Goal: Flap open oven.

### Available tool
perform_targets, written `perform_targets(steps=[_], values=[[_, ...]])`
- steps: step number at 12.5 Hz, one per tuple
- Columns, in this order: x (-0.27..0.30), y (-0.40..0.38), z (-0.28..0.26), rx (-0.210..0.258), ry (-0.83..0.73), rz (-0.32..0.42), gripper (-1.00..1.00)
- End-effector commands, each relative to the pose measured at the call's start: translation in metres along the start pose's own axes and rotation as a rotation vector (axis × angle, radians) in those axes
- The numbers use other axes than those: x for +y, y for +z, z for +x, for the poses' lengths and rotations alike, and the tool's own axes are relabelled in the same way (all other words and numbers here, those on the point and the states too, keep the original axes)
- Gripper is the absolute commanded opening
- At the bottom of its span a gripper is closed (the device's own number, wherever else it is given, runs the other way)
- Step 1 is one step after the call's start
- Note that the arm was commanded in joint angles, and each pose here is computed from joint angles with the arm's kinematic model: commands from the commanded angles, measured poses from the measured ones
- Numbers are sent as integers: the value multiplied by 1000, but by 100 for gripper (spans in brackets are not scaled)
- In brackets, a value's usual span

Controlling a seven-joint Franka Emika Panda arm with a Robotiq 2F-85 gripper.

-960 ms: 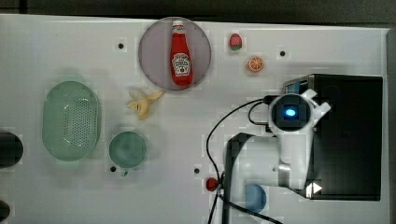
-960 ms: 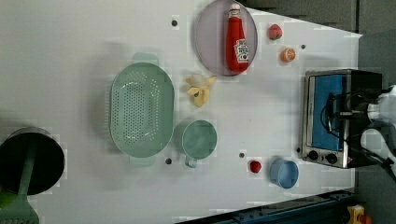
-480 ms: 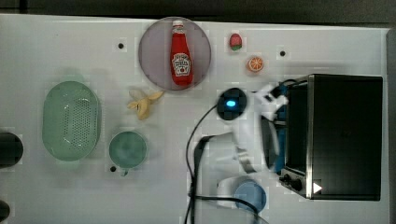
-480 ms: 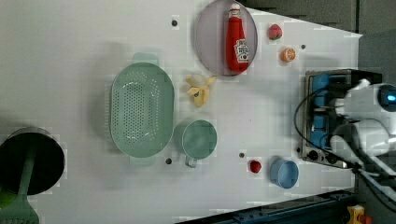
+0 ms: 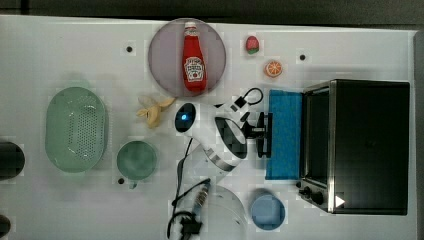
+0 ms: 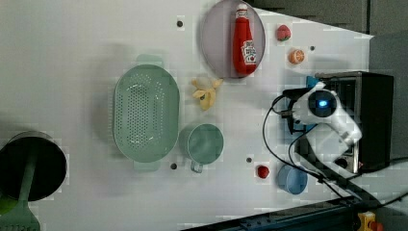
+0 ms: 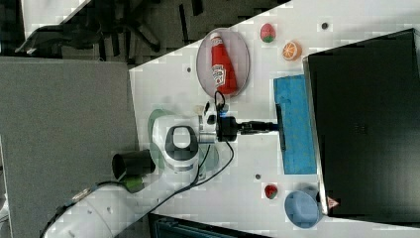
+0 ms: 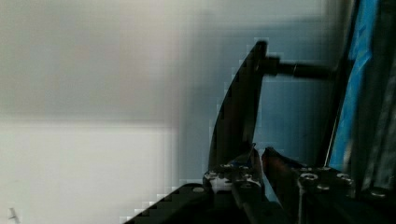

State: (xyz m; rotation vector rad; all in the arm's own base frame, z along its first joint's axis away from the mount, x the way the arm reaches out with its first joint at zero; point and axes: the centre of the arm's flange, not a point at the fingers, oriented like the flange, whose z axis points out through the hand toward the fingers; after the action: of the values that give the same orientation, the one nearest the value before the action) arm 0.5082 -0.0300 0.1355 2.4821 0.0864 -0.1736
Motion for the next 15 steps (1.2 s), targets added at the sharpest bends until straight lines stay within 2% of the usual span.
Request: perform_targets(steps=[1, 6, 8, 10, 12, 15], values=[[-15, -2, 6, 2, 83, -51, -65], [-31, 6, 9, 1, 56, -64, -65], [-21, -8, 16, 37, 89, -27, -65], [-2, -33, 24, 73, 169, 33, -65], [22, -65, 29, 83, 286, 114, -65], [63, -117, 31, 89, 487, 273, -65]])
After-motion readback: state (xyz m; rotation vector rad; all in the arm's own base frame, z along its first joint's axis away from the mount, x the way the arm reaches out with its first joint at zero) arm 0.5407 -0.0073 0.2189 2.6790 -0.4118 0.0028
